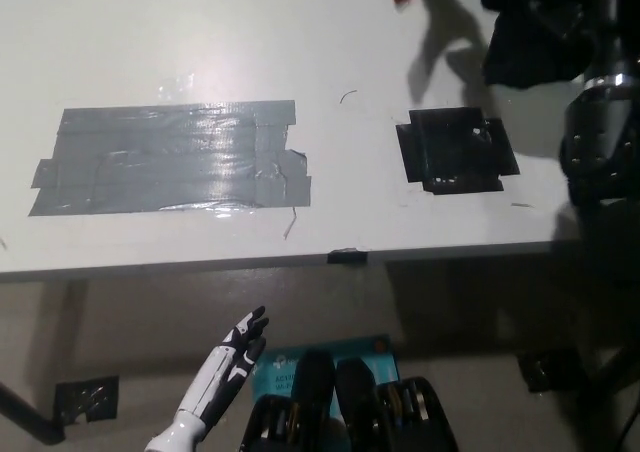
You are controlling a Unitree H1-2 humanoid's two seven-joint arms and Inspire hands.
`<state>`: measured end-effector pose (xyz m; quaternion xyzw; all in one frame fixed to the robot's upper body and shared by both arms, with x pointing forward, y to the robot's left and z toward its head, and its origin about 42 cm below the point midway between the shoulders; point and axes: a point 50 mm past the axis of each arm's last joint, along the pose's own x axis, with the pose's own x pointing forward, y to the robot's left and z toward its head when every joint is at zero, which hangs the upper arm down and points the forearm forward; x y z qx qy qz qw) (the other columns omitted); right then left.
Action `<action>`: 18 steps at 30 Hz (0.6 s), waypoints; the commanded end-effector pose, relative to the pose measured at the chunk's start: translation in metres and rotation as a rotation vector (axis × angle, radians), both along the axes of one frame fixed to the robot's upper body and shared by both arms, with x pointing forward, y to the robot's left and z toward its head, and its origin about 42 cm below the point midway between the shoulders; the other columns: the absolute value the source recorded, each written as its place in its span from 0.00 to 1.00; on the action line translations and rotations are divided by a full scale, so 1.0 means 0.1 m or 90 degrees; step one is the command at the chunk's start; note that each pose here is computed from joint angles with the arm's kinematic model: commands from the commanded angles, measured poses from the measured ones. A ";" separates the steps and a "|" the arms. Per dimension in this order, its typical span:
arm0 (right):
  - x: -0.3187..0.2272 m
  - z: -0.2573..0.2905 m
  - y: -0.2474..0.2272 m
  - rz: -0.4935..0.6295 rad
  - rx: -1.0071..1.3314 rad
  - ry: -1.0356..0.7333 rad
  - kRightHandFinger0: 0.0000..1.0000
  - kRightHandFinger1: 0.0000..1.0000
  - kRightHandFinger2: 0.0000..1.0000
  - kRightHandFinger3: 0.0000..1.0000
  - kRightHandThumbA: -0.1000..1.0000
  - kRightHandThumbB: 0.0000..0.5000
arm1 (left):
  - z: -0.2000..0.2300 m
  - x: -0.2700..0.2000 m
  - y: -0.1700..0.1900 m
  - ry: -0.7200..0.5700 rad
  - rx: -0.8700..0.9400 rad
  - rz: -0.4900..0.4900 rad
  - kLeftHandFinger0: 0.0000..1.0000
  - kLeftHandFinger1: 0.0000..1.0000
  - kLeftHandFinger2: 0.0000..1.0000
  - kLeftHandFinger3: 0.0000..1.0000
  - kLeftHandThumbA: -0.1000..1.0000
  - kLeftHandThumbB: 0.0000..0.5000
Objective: A person hands a black t-shirt to the robot and rhe robot picks it up with its right hand and places it on the black spot on the desk infron tof it
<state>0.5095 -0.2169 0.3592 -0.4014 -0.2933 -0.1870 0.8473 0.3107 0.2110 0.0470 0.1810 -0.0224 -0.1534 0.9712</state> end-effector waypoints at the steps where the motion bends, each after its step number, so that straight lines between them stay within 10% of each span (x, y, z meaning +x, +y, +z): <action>1: 0.01 0.15 0.08 0.065 -0.089 -0.026 0.10 0.61 0.94 0.96 0.00 0.43 | 0.08 0.04 0.01 -0.020 0.001 -0.011 1.00 1.00 1.00 1.00 1.00 1.00; 7: 0.05 -0.24 0.23 0.137 -0.153 0.095 0.00 0.46 0.89 0.90 0.00 0.40 | 0.10 0.07 -0.01 -0.028 0.003 -0.011 1.00 1.00 1.00 1.00 1.00 1.00; 18: 0.09 -1.31 0.46 0.192 -0.286 0.303 0.12 0.60 0.99 0.99 0.00 0.33 | 0.10 0.06 -0.04 -0.034 0.011 -0.024 1.00 1.00 1.00 1.00 1.00 1.00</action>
